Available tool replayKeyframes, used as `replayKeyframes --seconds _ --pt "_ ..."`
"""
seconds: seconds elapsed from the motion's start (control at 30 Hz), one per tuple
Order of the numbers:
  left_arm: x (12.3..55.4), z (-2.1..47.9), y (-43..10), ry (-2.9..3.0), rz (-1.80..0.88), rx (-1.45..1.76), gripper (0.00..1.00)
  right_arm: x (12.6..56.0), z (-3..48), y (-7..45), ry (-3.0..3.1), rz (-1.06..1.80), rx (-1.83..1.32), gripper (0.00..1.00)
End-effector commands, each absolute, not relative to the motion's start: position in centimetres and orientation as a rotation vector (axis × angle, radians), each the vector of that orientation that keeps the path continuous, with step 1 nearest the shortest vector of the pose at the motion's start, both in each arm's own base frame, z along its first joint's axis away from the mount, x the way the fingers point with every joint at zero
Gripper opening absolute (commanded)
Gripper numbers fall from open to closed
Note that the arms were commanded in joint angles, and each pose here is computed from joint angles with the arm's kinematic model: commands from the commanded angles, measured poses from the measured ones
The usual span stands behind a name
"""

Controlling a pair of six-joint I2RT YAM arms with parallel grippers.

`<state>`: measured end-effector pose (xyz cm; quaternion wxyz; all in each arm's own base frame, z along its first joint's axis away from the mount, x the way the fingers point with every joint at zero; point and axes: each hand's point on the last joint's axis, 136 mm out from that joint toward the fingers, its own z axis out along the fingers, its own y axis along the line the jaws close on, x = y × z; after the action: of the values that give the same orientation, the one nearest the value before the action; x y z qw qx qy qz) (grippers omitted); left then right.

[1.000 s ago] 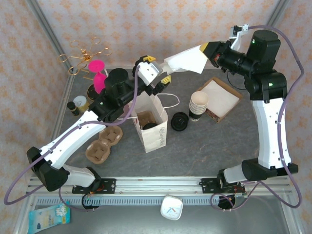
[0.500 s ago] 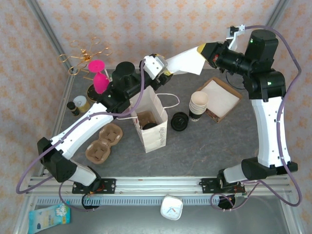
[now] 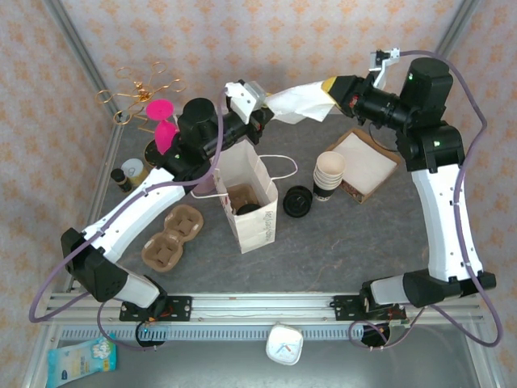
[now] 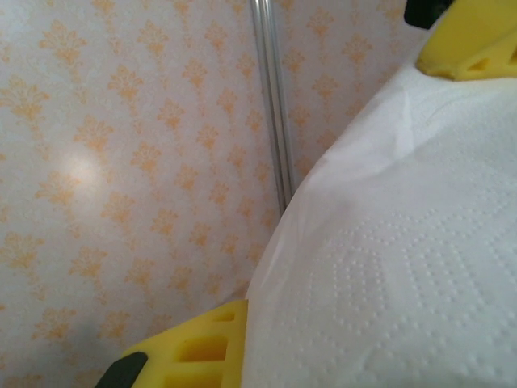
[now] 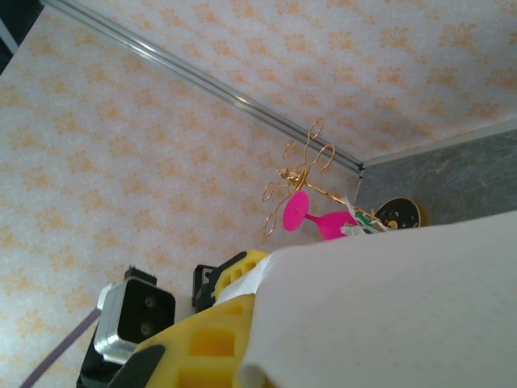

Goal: Pack the takeout coffee

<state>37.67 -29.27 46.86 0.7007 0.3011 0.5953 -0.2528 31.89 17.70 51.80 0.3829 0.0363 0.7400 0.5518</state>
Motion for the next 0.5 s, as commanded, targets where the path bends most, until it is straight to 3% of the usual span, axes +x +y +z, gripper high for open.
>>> replayKeyframes --seconds 0.0,0.13,0.23,0.47 --pt "36.2 52.0 -27.8 1.261 -0.683 0.524 0.0 29.4 55.0 18.1 1.738 1.472 -0.003 0.05" --pt "36.3 52.1 -27.3 1.31 -0.675 0.492 0.0 28.5 54.2 19.8 1.729 1.517 -0.05 0.24" --pt "36.1 52.6 -26.6 1.3 -0.628 0.496 0.0 28.4 52.3 20.5 1.781 1.502 -0.061 0.27" --pt "37.7 54.0 -25.3 1.338 -0.55 0.497 0.0 26.0 48.1 20.2 1.803 1.491 -0.077 0.51"
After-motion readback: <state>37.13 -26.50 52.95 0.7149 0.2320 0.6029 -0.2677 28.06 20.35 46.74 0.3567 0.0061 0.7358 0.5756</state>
